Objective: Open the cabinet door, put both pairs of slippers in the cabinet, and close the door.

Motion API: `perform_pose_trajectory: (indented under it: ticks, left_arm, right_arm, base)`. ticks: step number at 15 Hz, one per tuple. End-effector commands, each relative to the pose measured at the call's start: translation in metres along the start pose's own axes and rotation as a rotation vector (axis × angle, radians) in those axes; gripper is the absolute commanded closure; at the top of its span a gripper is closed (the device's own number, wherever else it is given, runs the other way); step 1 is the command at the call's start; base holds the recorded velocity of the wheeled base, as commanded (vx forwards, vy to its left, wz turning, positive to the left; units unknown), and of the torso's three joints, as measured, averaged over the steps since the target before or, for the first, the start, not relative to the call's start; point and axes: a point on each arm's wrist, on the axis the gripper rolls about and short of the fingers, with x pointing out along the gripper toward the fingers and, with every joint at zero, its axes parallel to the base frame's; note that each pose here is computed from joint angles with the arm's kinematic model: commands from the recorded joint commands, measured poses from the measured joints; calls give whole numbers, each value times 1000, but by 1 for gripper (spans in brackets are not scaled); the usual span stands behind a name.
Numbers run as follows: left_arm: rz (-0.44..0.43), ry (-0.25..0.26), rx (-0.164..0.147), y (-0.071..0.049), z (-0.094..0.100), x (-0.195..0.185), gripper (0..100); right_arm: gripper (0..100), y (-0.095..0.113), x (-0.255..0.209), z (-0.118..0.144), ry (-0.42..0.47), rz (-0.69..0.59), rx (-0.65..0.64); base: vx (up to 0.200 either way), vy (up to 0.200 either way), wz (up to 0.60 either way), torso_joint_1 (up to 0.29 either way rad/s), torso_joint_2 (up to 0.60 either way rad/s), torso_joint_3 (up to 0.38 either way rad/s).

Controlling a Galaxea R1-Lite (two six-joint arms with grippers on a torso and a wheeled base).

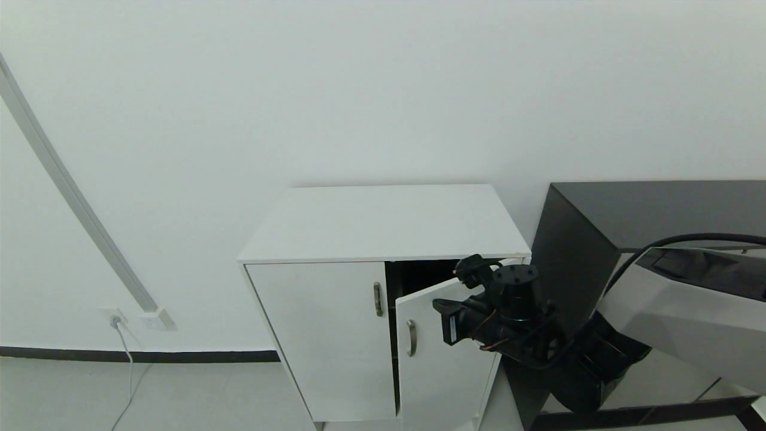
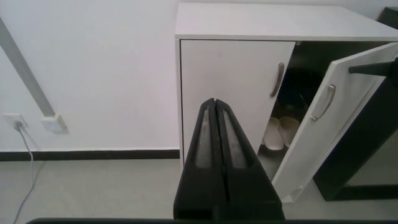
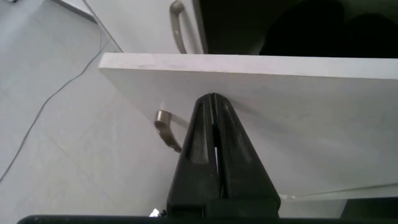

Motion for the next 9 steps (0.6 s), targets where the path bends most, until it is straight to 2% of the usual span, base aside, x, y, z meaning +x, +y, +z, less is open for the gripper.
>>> perform_pose_trajectory:
  ticks: [1,9]
  left_arm:
    - [0,1,0,0,0,0,100]
    - [0,1,0,0,0,0,100]
  right_arm:
    - [100,-8,13,-5,2,-17,5]
    - [100,-18,31,-2,2,-36,10]
  base:
    - [0,0,0,0,0,0]
    - [0,0,0,0,0,0]
